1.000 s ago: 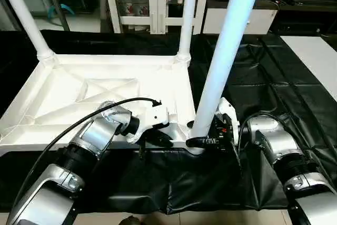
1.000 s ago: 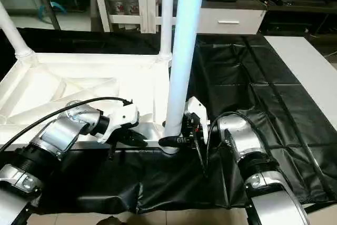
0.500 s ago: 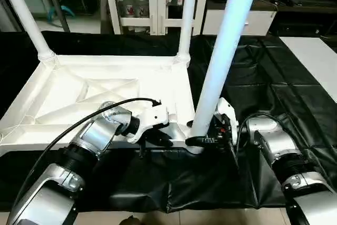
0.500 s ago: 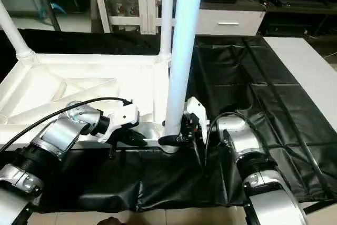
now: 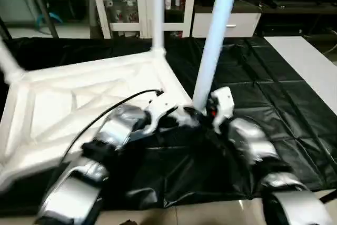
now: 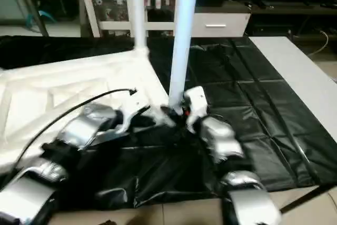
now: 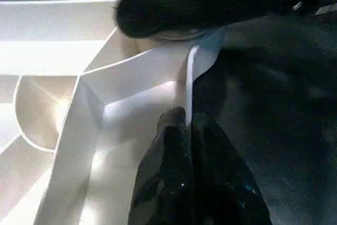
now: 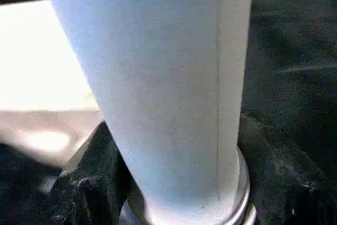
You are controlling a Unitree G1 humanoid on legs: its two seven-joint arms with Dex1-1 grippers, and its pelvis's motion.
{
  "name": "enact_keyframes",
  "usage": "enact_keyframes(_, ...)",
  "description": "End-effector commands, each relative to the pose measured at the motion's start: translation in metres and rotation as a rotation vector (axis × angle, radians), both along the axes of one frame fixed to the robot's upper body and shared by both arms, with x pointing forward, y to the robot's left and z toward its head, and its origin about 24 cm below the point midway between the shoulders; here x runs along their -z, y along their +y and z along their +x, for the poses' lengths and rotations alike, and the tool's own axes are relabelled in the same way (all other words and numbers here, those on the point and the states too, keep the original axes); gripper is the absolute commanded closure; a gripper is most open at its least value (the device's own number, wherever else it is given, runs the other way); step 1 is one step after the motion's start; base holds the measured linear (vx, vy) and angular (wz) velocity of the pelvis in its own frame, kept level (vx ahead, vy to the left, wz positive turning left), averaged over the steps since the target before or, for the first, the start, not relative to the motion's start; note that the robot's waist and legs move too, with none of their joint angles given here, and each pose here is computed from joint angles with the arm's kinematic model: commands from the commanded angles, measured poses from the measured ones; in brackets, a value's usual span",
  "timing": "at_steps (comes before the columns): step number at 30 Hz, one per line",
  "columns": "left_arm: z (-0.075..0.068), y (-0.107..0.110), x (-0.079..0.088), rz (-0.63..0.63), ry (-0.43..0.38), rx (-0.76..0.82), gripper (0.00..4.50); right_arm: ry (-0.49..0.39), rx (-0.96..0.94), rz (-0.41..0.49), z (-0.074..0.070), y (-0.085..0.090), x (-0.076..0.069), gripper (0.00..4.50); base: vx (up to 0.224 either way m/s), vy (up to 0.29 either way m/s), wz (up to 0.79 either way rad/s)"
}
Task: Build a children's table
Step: Rotate leg to tighten
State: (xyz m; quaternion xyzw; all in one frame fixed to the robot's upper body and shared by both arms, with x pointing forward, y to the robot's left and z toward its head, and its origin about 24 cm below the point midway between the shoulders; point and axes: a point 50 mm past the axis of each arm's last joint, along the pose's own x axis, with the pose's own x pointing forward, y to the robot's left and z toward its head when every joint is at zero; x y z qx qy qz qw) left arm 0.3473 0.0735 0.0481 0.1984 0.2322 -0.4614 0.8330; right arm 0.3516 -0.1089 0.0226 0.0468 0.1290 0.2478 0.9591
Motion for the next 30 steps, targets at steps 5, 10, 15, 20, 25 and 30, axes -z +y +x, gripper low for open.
enact_keyframes(5, 0.015, -0.008, -0.003, 0.032, -0.156, -0.164, 4.50, 0.072, 0.254, -0.127, 0.000, 0.021, 0.012, 1.91, 0.000, 0.000, 0.00)
enact_keyframes(10, 0.018, -0.016, -0.010, 0.027, -0.218, -0.109, 4.50, -0.015, 0.361, -0.085, 0.007, 0.029, -0.002, 1.95, 0.011, -0.002, 0.01)
enact_keyframes(15, 0.014, -0.015, -0.004, 0.027, -0.189, -0.064, 4.50, -0.066, 0.363, -0.019, 0.011, 0.025, -0.012, 1.95, 0.044, -0.007, 0.03)
enact_keyframes(20, 0.012, -0.013, -0.001, 0.029, -0.181, -0.029, 4.50, -0.187, 0.225, -0.024, 0.008, 0.025, -0.021, 1.24, 0.000, 0.000, 0.00)
enact_keyframes(25, 0.008, -0.014, 0.002, 0.028, -0.169, 0.061, 4.50, -0.257, 0.191, -0.039, -0.001, 0.006, -0.025, 0.91, 0.000, 0.000, 0.00)
enact_keyframes(30, 0.000, -0.021, 0.002, 0.000, -0.157, 0.229, 4.50, -0.248, -0.122, -0.062, -0.040, -0.027, -0.022, 0.91, 0.000, 0.000, 0.00)
